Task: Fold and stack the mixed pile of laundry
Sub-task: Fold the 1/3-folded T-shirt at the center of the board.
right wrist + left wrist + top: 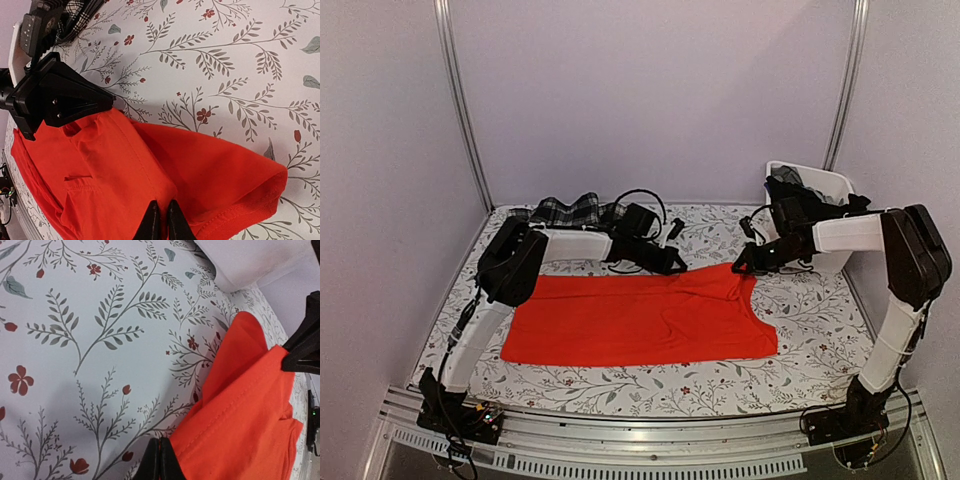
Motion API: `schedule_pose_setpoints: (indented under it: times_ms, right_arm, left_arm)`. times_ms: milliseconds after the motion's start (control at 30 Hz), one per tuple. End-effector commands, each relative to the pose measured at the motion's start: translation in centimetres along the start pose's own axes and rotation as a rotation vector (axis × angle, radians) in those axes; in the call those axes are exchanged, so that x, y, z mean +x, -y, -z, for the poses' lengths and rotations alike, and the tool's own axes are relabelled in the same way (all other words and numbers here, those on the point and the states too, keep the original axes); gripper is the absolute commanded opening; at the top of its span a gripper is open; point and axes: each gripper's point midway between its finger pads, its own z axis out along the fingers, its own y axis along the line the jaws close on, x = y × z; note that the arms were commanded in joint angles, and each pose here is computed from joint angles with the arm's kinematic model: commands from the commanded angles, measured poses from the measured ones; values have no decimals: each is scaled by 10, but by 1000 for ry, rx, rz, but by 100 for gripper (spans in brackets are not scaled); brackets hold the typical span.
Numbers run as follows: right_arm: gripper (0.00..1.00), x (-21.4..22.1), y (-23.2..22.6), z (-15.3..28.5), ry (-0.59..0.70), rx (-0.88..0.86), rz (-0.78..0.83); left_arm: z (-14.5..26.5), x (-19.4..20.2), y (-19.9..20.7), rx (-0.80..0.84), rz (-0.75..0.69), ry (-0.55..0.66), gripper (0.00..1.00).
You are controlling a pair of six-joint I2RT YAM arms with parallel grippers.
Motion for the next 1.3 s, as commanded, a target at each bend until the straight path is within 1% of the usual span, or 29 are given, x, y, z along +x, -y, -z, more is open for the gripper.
schedule_pose_setpoints:
  times_ms: [0,67,133,200,267,467,667,900,1033,1267]
  right_arm:
    - [8,-3,-9,10,28,-16,28]
    - [10,0,-7,8,15,-12,25]
    - [14,2,-4,6,9,-6,21]
    - [5,4,-3,5,5,-4,21]
    - [0,3,-4,5,5,-8,24]
    - [0,9,-18,12,5,-50,45]
    - [0,25,-43,28,19,-121,84]
    - [0,58,-52,22,-28,-178,84]
    - [0,74,-52,18,-62,-168,78]
    - [0,89,-50,23,-78,-157,55]
  left_arm:
    - [29,-44,36,28,-93,119,0]
    - [30,-43,38,33,-95,116,0]
    - [28,-40,39,33,-95,109,0]
    - [27,-39,40,37,-98,106,0]
    - [26,-37,45,46,-107,100,0]
    - [36,-35,55,28,-153,102,0]
    - [61,-29,68,35,-200,143,0]
    - [63,4,63,14,-227,92,0]
    - [60,26,67,18,-258,51,0]
    - [60,58,68,-6,-306,-7,0]
